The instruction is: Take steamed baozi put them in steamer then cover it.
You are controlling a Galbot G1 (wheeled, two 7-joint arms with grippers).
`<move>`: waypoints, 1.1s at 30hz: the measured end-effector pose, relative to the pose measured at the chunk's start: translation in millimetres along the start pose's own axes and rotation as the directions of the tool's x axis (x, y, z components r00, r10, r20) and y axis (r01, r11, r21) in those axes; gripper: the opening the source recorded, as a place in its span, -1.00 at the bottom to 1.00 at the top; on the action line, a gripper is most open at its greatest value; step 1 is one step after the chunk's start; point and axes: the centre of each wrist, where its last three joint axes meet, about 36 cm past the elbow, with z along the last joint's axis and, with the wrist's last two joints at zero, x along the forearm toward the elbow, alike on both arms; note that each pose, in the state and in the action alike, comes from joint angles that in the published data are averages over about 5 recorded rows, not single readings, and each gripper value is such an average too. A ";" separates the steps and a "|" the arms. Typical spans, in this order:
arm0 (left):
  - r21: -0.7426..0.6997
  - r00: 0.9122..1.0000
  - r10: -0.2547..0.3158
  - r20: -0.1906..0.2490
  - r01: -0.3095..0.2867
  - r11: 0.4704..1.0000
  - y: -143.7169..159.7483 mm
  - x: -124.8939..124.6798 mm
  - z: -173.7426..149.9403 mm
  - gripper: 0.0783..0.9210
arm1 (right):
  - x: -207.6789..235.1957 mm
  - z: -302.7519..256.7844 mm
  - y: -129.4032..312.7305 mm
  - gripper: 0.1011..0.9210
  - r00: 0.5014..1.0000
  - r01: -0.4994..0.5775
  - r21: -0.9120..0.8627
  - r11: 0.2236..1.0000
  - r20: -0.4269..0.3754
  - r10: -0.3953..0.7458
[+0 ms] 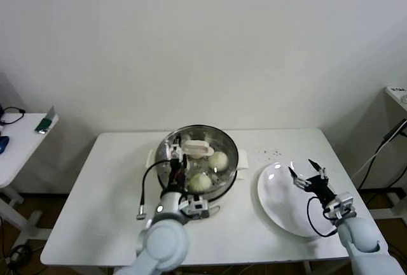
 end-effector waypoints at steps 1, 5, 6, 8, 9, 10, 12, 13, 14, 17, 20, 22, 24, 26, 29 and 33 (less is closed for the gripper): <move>0.009 1.000 -0.001 0.000 0.001 1.000 1.8 3.8 3.8 0.77 | -0.1 -0.5 -0.1 0.76 1.000 -0.001 -0.001 1.000 0.000 0.001; 0.063 1.000 -0.022 -0.011 0.023 0.998 7.1 16.6 19.3 0.77 | -0.2 -2.9 -1.6 0.76 1.000 -0.005 0.000 1.000 0.003 0.005; 0.083 0.999 -0.032 -0.017 0.033 0.996 8.4 19.1 23.3 0.77 | 0.0 -3.7 -2.1 0.76 1.000 -0.006 0.001 1.000 0.004 0.006; 0.129 0.998 -0.053 -0.036 0.057 0.990 10.8 22.9 31.8 0.77 | 0.6 -5.0 -3.0 0.76 1.000 -0.007 0.003 1.000 0.005 0.007; 0.155 0.997 -0.062 -0.050 0.069 0.986 11.7 24.5 36.5 0.77 | 1.1 -5.5 -3.3 0.76 1.000 -0.007 0.004 1.000 0.006 0.007; 0.181 0.996 -0.068 -0.065 0.079 0.980 12.4 25.9 41.6 0.77 | 1.5 -5.7 -3.4 0.76 1.000 -0.007 0.005 1.000 0.006 0.007; 0.239 0.992 -0.070 -0.104 0.093 0.967 13.4 28.5 52.9 0.77 | 2.6 -5.4 -3.4 0.76 1.000 -0.008 0.005 1.000 0.005 0.008; 0.271 0.990 -0.064 -0.124 0.096 0.958 13.7 29.8 59.0 0.77 | 3.2 -5.0 -3.3 0.76 1.000 -0.009 0.005 1.000 0.005 0.009; 0.306 0.988 -0.055 -0.142 0.097 0.947 13.9 31.1 65.2 0.77 | 3.7 -4.5 -3.0 0.76 1.000 -0.010 0.005 1.000 0.004 0.010; 0.420 0.985 -0.019 -0.173 0.092 0.903 12.7 34.7 84.5 0.77 | 5.3 -3.9 -0.8 0.76 1.000 -0.013 0.005 1.000 0.003 0.013; 0.544 0.987 0.003 -0.163 0.088 0.835 9.4 37.6 104.7 0.77 | 7.0 -4.3 3.8 0.76 1.000 -0.011 0.004 1.000 0.005 0.011; 0.626 0.990 0.000 -0.142 0.090 0.775 6.0 38.8 118.8 0.77 | 8.5 -5.3 6.4 0.76 1.000 -0.010 0.002 1.000 0.010 0.010; 0.699 0.992 -0.013 -0.123 0.096 0.709 0.8 39.9 133.2 0.77 | 10.0 -6.6 7.8 0.76 1.000 -0.010 0.001 1.000 0.017 0.010; 0.755 0.993 -0.029 -0.114 0.106 0.648 -6.0 41.3 147.9 0.77 | 11.9 -7.6 9.0 0.76 1.000 -0.011 0.001 1.000 0.023 0.011; 0.813 0.992 -0.054 -0.115 0.125 0.569 -17.5 45.4 168.9 0.77 | 15.4 -8.3 11.4 0.76 0.999 -0.012 -0.001 1.000 0.030 0.012; 0.861 0.989 -0.071 -0.131 0.149 0.487 -33.3 53.9 190.9 0.77 | 20.2 -7.7 16.3 0.76 0.999 -0.017 -0.012 1.000 0.042 0.018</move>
